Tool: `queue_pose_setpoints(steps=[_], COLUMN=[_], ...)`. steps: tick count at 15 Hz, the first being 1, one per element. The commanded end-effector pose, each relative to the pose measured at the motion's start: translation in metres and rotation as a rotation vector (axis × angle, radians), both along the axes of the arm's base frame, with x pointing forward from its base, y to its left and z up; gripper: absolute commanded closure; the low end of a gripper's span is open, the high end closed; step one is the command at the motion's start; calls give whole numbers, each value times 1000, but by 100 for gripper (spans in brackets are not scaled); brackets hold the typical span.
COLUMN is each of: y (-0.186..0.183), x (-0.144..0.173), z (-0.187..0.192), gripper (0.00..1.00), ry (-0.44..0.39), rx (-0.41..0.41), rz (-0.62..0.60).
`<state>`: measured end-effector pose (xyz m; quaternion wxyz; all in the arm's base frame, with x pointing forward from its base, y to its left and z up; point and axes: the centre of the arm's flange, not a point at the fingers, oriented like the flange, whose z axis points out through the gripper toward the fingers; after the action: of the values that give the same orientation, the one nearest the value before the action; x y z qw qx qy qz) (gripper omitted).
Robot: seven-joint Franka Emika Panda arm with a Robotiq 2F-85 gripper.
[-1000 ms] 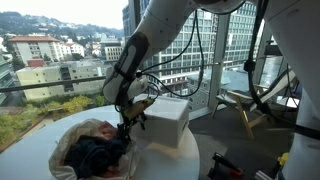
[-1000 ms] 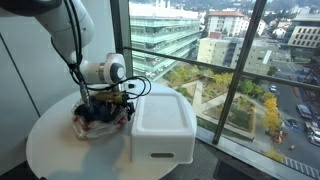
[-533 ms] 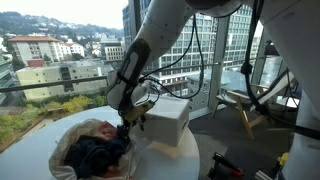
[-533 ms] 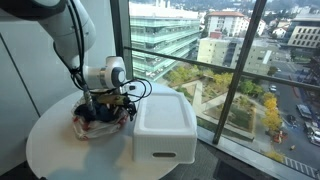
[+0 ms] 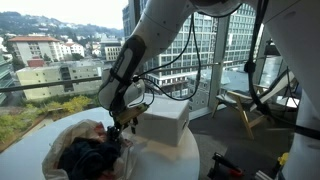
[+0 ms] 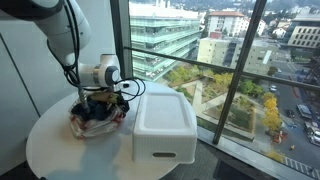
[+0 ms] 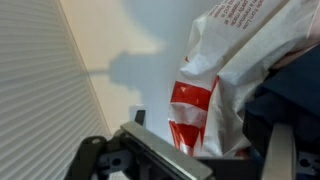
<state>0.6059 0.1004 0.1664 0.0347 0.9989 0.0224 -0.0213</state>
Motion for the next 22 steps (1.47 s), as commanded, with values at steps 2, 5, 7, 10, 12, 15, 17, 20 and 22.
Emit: queue_pose_setpoints(steps=[2,5,7,10,12,15,17,20,22], y=[18,29,32,33,33,35,36,37,37], x=[-3,-1,2,2,2,2,2,2,2], z=[11,10,3,-5,-10,-22,-27,-31,-33], gripper=[0,0,0,0,0,0,0,0,27], ry=[4,0,8,8,25,76,88,114,120], rx=[80,96,96,71,60,27,8,18,21], rz=[51,80,87,109,120,164,191,222,254])
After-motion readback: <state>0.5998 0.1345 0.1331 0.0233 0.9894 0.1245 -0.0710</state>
